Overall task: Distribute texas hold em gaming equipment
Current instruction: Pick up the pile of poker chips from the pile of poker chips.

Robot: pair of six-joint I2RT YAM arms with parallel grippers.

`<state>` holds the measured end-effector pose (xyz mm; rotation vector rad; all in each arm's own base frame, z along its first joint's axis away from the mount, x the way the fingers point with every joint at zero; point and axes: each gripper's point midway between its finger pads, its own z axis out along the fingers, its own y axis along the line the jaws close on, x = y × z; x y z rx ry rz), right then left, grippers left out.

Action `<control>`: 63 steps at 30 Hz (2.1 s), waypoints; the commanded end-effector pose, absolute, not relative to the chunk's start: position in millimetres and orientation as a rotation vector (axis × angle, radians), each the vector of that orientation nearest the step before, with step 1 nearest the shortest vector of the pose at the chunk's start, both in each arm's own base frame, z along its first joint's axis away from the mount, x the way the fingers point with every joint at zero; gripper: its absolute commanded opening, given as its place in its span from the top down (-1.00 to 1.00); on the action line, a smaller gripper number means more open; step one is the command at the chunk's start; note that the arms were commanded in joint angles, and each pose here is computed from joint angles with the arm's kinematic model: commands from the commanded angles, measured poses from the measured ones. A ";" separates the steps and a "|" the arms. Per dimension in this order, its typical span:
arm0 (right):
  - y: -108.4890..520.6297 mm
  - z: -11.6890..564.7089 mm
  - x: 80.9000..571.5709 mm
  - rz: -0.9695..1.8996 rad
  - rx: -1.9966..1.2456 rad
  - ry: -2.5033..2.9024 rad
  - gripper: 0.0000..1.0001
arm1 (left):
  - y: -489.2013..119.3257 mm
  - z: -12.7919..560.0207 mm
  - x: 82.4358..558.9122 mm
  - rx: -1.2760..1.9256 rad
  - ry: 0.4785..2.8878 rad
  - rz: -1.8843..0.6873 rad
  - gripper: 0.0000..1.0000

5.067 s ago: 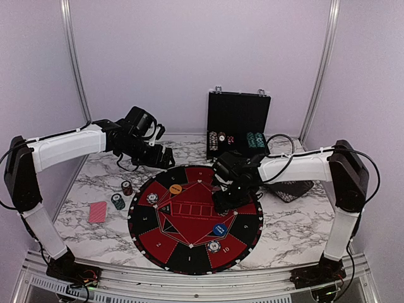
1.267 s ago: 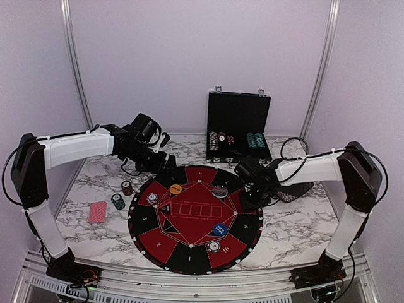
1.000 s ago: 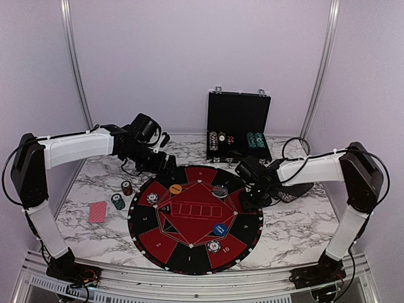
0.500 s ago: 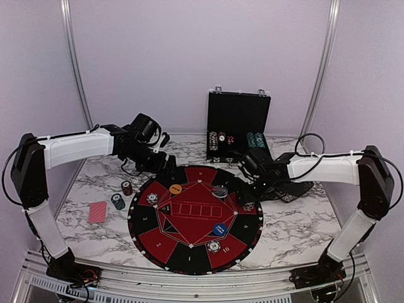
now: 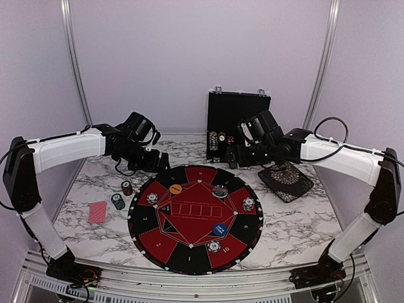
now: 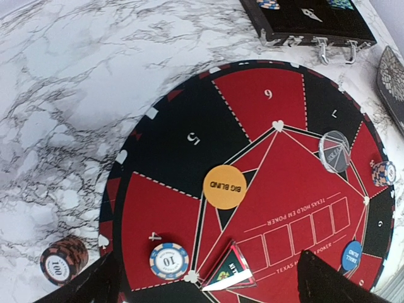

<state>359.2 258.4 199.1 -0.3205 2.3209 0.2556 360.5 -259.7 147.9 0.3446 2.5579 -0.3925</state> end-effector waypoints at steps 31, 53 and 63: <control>280.6 299.2 390.6 0.310 -0.458 1.912 -0.97 | -123.4 92.8 353.1 0.028 2.790 0.000 -0.66; 285.7 283.3 395.1 0.294 -0.485 1.962 -0.97 | -123.9 69.5 356.6 0.076 2.862 0.021 -0.37; 287.2 282.1 395.3 0.296 -0.490 1.964 -0.97 | -124.7 61.4 359.0 0.091 2.887 0.023 -0.31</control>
